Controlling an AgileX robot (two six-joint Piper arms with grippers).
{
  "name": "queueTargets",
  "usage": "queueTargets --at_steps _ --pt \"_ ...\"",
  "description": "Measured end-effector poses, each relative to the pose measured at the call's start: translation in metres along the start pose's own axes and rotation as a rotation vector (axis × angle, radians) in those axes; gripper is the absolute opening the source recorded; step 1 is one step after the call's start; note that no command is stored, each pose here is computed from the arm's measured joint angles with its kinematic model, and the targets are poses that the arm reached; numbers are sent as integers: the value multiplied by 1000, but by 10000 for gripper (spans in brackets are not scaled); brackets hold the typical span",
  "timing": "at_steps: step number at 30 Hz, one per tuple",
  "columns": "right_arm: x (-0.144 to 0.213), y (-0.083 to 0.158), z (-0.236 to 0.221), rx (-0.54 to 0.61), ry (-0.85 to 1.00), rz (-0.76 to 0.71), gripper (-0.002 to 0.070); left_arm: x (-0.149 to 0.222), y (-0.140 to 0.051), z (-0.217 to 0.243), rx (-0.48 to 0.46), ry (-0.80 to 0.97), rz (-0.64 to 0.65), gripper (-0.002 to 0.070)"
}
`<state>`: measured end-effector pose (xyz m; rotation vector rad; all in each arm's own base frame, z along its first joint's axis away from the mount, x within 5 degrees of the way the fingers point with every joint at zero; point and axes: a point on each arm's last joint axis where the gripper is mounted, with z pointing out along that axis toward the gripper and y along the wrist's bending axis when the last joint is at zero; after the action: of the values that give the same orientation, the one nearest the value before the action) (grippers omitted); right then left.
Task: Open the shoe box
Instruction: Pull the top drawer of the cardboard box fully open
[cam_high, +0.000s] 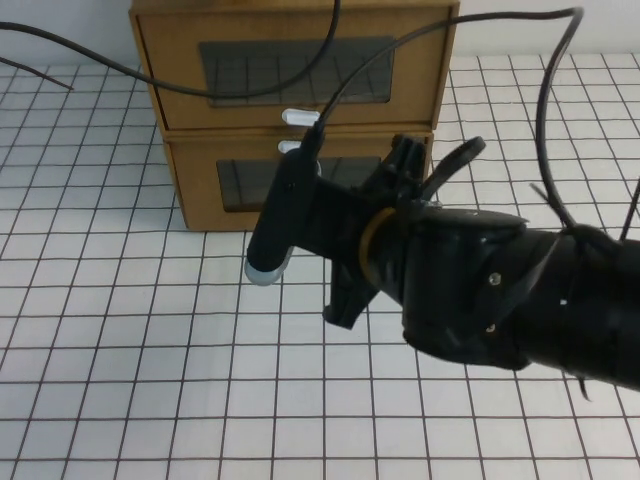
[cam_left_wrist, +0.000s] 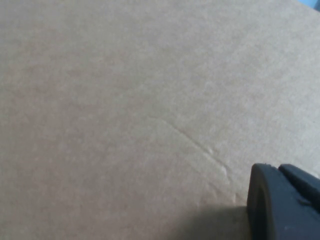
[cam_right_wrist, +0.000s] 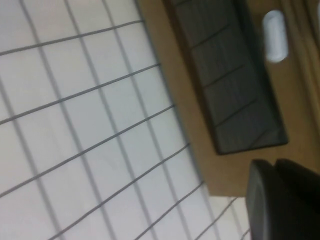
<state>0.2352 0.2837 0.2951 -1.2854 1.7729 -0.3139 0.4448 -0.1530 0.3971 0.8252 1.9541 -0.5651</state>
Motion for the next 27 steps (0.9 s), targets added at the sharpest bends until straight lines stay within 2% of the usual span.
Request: queueTargets --at_steps 4,10,12,18,27 --pt "-6 -1 13 119 -59 -92 62 0 0 0 -2 0 3 -2" --pt "-16 0 26 240 -156 -145 284 0 0 0 -1 2 1 -2" --pt "-17 4 34 248 -159 -157 326 0 0 0 -1 2 1 -2" --pt "-24 10 56 271 -136 -152 342 0 0 0 -1 2 1 -2" --pt "-25 3 82 324 -81 -140 342 0 0 0 -1 2 1 -2"
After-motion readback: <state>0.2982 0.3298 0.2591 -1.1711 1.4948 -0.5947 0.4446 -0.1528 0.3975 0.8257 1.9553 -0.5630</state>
